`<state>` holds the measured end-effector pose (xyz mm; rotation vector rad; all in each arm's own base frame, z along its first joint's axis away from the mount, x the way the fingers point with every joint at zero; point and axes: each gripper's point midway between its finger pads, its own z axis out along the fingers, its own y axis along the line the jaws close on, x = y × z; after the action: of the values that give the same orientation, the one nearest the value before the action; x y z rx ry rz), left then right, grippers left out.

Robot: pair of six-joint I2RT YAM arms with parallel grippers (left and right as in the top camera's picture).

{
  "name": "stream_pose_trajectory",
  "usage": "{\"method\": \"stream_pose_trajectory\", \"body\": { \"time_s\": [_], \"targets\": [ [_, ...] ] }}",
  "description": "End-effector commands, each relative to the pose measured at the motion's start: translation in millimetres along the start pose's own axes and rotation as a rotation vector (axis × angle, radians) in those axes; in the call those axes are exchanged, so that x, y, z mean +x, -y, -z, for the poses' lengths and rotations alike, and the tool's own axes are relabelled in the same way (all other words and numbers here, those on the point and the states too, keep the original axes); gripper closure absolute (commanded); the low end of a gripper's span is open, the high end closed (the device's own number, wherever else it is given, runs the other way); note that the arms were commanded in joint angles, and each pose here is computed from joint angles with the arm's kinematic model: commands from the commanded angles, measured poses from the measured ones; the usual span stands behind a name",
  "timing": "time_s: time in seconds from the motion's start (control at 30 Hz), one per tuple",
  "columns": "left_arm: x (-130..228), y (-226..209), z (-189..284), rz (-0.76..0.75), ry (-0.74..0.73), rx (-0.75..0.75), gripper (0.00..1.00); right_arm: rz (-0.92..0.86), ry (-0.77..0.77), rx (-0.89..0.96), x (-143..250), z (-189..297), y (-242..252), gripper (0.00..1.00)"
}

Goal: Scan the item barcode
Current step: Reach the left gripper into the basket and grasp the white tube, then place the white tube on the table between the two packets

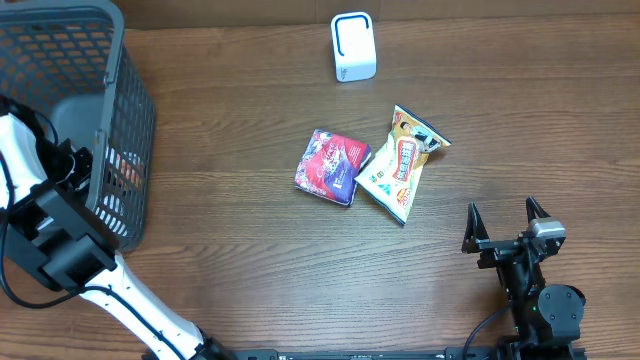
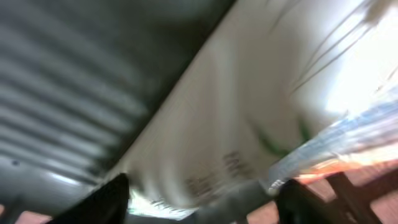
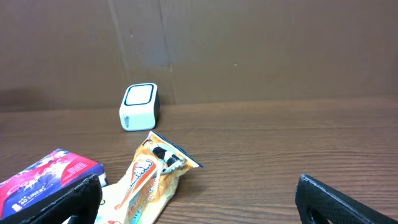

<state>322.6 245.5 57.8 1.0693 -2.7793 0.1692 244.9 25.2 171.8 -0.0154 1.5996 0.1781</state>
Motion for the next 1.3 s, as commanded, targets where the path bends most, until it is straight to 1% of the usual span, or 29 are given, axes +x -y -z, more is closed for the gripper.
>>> {"method": "stream_pose_trajectory", "body": {
  "time_s": [0.0, 0.07, 0.13, 0.17, 0.2, 0.27, 0.37, 0.5, 0.6, 0.73, 0.8, 0.87, 0.97, 1.07, 1.17, 1.27],
  "targets": [
    [2.5, -10.8, -14.8, 0.018, -0.024, -0.033, 0.4, 0.005, 0.005, 0.001, 1.6, -0.3, 0.1, 0.0],
    [3.0, -9.9, -22.4, 0.015, -0.029, -0.034, 0.41, 0.005, 0.005, 0.001, 1.6, -0.3, 0.1, 0.0],
    [3.9, -9.3, -28.7, 0.012, -0.034, -0.035, 0.45, 0.005, 0.005, 0.001, 1.6, -0.3, 0.1, 0.0],
    [4.5, -9.7, -32.0, 0.012, -0.037, -0.036, 0.54, 0.005, 0.005, 0.001, 1.4, -0.3, 0.1, 0.0],
    [4.0, -9.8, -33.3, 0.013, -0.035, -0.036, 0.61, 0.005, 0.005, 0.001, 1.4, -0.3, 0.1, 0.0],
    [3.9, -9.9, -34.0, 0.014, -0.034, -0.035, 0.78, 0.005, 0.005, 0.001, 1.6, -0.3, 0.1, 0.0],
    [1.8, -11.2, -30.2, 0.033, -0.024, -0.042, 0.96, 0.005, 0.005, 0.001, 1.4, -0.3, 0.1, 0.0],
    [-3.5, -9.6, -7.8, 0.066, 0.005, -0.04, 0.96, 0.005, 0.005, 0.001, 1.5, -0.3, 0.1, 0.0],
    [-12.2, -6.8, 27.3, 0.078, 0.069, -0.034, 0.96, 0.005, 0.005, 0.001, 1.6, -0.3, 0.1, 0.0],
    [-22.1, -0.2, 90.8, 0.085, 0.209, -0.007, 0.96, 0.005, 0.005, 0.001, 1.6, -0.3, 0.1, 0.0],
    [-22.8, 9.8, 125.1, 0.073, 0.29, 0.046, 0.96, 0.005, 0.005, 0.001, 1.6, -0.3, 0.1, 0.0],
    [-25.8, 26.6, 162.0, 0.029, 0.405, 0.138, 0.96, 0.005, 0.005, 0.001, 1.6, -0.3, 0.1, 0.0],
    [-13.8, 49.3, 218.6, -0.024, 0.56, 0.26, 0.96, 0.005, 0.005, 0.001, 1.6, -0.3, 0.1, 0.0],
    [6.6, 67.8, 271.8, -0.089, 0.71, 0.34, 0.96, 0.005, 0.005, 0.001, 1.6, -0.3, 0.1, 0.0],
    [41.2, 93.5, 316.1, -0.18, 0.818, 0.421, 0.96, 0.005, 0.005, 0.001, 1.4, -0.3, 0.1, 0.0],
    [85.6, 123.7, 345.6, -0.283, 0.883, 0.469, 0.96, 0.005, 0.005, 0.001, 1.6, -0.3, 0.1, 0.0]
  ]
}}
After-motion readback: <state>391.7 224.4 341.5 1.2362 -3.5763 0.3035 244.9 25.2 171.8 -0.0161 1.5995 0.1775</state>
